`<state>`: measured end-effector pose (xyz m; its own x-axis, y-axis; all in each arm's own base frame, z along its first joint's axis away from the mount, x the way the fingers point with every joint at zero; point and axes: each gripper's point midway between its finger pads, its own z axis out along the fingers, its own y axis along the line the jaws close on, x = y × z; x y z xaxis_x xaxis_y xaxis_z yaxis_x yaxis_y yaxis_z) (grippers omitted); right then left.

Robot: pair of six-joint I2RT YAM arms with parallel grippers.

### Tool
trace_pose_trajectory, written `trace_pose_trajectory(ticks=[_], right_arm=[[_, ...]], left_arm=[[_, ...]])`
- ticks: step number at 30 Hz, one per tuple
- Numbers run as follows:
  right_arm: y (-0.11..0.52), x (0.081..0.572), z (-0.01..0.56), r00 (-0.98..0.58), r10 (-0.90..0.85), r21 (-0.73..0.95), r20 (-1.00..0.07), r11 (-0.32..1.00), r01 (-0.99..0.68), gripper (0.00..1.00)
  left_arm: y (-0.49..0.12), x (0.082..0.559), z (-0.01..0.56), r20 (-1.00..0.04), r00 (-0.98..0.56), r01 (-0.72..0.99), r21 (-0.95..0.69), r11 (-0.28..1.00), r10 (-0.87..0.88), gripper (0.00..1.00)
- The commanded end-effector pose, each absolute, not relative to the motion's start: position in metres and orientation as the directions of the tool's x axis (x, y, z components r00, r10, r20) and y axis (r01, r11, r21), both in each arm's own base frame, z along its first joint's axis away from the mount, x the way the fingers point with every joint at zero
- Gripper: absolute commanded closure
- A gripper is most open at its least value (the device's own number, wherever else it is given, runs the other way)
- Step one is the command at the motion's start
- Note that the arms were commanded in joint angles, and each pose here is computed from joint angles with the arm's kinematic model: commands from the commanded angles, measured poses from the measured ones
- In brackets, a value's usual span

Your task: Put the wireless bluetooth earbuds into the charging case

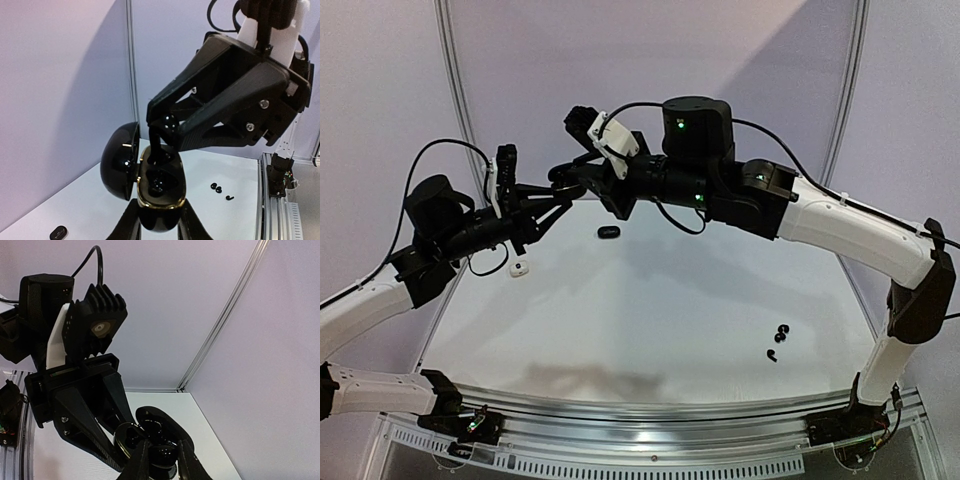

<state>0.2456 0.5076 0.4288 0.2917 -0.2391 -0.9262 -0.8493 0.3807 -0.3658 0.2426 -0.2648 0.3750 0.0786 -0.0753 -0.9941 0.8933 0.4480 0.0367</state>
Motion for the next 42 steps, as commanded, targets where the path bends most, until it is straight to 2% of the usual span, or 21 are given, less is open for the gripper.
trace_pose_trajectory(ticks=[1,4,12,30,37,42], right_arm=[[0.509,0.259,0.403,0.245,-0.315,-0.363,-0.917,0.404,-0.840,0.79],[0.509,0.260,0.404,0.239,-0.312,-0.357,-0.920,0.410,-0.839,0.76],[0.510,0.259,0.409,0.244,-0.299,-0.356,-0.922,0.410,-0.840,0.75],[0.503,0.247,0.442,0.225,-0.196,-0.288,-0.954,0.409,-0.866,0.58],[0.485,0.219,0.503,0.239,-0.004,-0.224,-0.971,0.364,-0.904,0.47],[0.466,0.201,0.535,0.232,0.116,-0.181,-0.966,0.340,-0.923,0.45]], left_arm=[[-0.265,0.232,0.395,-0.982,0.153,0.904,0.094,0.418,-0.109,1.00],[-0.265,0.232,0.394,-0.983,0.151,0.904,0.093,0.418,-0.108,1.00],[-0.266,0.232,0.395,-0.982,0.152,0.905,0.094,0.415,-0.108,1.00],[-0.266,0.234,0.393,-0.985,0.140,0.904,0.085,0.419,-0.102,1.00],[-0.263,0.237,0.388,-0.987,0.126,0.897,0.072,0.436,-0.096,1.00],[-0.262,0.237,0.385,-0.989,0.111,0.897,0.057,0.439,-0.099,1.00]])
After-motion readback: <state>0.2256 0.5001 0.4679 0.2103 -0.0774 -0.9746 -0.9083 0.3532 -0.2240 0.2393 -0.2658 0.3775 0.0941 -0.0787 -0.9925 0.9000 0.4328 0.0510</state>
